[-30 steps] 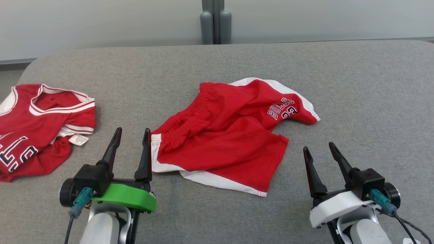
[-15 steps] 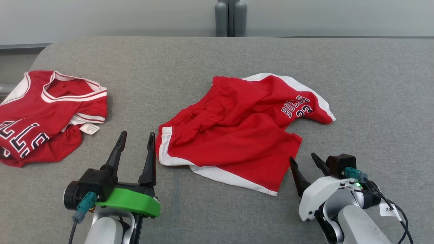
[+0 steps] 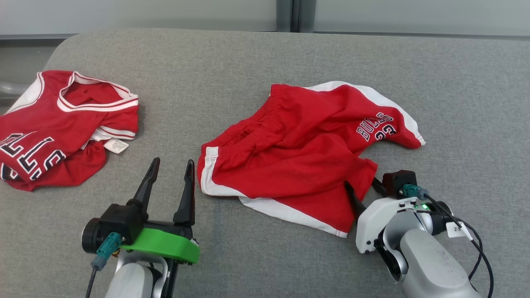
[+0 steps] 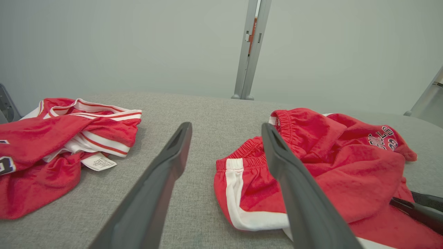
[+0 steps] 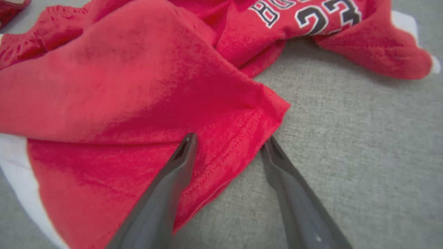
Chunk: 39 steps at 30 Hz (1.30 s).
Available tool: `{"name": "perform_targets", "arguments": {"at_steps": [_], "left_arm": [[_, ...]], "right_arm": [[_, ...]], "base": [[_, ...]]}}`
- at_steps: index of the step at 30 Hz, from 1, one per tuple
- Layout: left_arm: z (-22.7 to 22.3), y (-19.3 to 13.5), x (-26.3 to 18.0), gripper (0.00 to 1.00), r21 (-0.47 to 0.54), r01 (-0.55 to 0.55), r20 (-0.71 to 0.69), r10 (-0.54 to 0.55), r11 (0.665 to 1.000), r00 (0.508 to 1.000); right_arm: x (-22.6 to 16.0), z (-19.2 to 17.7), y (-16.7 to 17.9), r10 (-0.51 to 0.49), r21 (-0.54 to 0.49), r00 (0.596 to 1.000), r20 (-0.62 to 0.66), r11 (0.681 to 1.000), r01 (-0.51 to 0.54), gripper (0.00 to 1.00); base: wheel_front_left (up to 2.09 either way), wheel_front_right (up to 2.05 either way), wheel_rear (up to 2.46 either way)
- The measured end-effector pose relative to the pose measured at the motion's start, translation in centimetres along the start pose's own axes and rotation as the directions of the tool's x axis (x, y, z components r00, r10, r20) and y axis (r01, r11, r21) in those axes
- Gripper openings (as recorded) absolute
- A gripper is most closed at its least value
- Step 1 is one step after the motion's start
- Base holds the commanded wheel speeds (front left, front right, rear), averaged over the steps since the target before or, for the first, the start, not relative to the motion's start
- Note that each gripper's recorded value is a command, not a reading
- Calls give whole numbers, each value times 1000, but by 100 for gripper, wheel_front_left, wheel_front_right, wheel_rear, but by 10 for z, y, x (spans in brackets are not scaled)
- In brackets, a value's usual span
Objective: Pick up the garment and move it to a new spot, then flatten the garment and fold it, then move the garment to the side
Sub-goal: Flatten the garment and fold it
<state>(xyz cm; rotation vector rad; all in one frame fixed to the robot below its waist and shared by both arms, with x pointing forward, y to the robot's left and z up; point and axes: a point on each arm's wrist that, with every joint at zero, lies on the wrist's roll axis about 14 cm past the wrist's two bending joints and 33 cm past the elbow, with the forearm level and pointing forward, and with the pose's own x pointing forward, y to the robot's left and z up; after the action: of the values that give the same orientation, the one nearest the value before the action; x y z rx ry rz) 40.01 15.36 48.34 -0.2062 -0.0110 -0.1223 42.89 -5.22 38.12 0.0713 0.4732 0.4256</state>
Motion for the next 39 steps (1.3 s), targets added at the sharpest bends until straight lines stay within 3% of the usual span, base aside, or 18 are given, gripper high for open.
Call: {"name": "perform_targets", "arguments": {"at_steps": [2,6,12,18,25,26,27,33,39], "left_arm": [[-1,0,2,100,-3,0,-3,0,1000,1000],[-4,-1,5,100,-8,5,-9,-6,1000,1000],[-3,-6,9,100,-18,20,-3,-20,1000,1000],[-3,-15,17,100,-23,47,3,-46,999,999],[-3,-19,25,100,-27,62,6,-62,998,998],[-3,-19,26,100,-27,62,7,-62,998,998],[-3,-18,27,100,-27,62,9,-62,998,998],[1,-16,26,100,-25,55,18,-54,998,998],[13,-16,23,100,-7,54,49,-53,999,997]], "right_arm": [[4,1,1,7,-12,1000,-6,1000,-7,0],[7,5,-8,-18,-17,1000,13,1000,18,0],[-10,28,-64,-184,-32,974,134,981,190,0],[-30,69,-112,-297,-125,928,224,936,329,0],[-36,102,-146,-327,-260,909,258,883,391,0],[-35,105,-147,-326,-264,908,262,881,392,67],[-34,105,-147,-324,-264,910,260,882,390,100],[-42,110,-147,-323,-236,899,294,887,396,100],[-72,121,-136,-310,-166,850,427,897,410,100]], "base": [[0,0,0],[0,0,0],[0,0,0],[0,0,0],[0,0,0],[0,0,0],[0,0,0],[0,0,0],[0,0,0]]}}
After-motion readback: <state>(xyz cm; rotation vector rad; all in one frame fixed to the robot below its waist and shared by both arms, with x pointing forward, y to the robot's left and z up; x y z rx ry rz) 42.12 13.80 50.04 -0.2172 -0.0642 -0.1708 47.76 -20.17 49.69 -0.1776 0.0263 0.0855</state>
